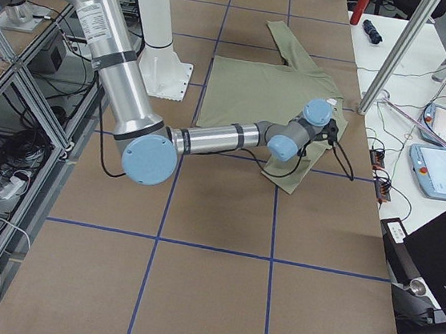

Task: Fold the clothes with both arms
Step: 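Grasp the sleeve cuff nearest the right gripper with the right gripper, then carry the sleeve across the shirt body toward the left gripper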

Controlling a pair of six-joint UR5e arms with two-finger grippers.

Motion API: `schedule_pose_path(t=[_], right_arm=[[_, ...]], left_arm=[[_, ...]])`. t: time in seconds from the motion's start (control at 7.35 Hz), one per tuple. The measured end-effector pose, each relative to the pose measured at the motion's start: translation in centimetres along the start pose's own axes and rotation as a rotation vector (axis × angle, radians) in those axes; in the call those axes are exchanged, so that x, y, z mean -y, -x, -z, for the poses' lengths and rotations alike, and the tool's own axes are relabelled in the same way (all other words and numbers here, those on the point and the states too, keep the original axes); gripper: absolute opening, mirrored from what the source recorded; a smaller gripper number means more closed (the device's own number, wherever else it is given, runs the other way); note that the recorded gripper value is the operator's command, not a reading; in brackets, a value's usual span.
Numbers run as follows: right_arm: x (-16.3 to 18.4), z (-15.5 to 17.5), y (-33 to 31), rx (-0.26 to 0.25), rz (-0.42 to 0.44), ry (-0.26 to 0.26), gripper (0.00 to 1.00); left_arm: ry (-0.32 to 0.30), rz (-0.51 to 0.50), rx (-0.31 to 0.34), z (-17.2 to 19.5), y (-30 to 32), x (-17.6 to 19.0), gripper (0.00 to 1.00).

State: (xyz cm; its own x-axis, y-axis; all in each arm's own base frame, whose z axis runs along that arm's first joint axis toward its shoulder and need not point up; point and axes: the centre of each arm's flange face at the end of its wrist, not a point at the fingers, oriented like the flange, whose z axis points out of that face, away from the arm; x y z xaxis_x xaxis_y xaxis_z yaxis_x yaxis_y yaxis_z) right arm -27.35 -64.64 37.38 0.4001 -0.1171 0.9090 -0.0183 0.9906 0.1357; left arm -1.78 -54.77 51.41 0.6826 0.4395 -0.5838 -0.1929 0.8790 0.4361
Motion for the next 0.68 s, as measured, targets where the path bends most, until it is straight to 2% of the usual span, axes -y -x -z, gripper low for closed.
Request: schedule_pose_path(t=[0.27, 0.41, 0.68], right_arm=[[2.6, -1.8, 14.1, 0.005, 0.005, -0.007, 0.0], [2.6, -3.0, 21.3, 0.007, 0.043, -0.023, 0.0], [0.1, -8.1, 36.3, 0.011, 0.114, -0.069, 0.0]], left_arm=[[0.002, 0.003, 0.002, -0.1, 0.2, -0.1, 1.0], [0.002, 0.004, 0.004, -0.1, 0.2, -0.1, 1.0], [0.004, 0.006, 0.006, -0.2, 0.3, -0.1, 1.0]])
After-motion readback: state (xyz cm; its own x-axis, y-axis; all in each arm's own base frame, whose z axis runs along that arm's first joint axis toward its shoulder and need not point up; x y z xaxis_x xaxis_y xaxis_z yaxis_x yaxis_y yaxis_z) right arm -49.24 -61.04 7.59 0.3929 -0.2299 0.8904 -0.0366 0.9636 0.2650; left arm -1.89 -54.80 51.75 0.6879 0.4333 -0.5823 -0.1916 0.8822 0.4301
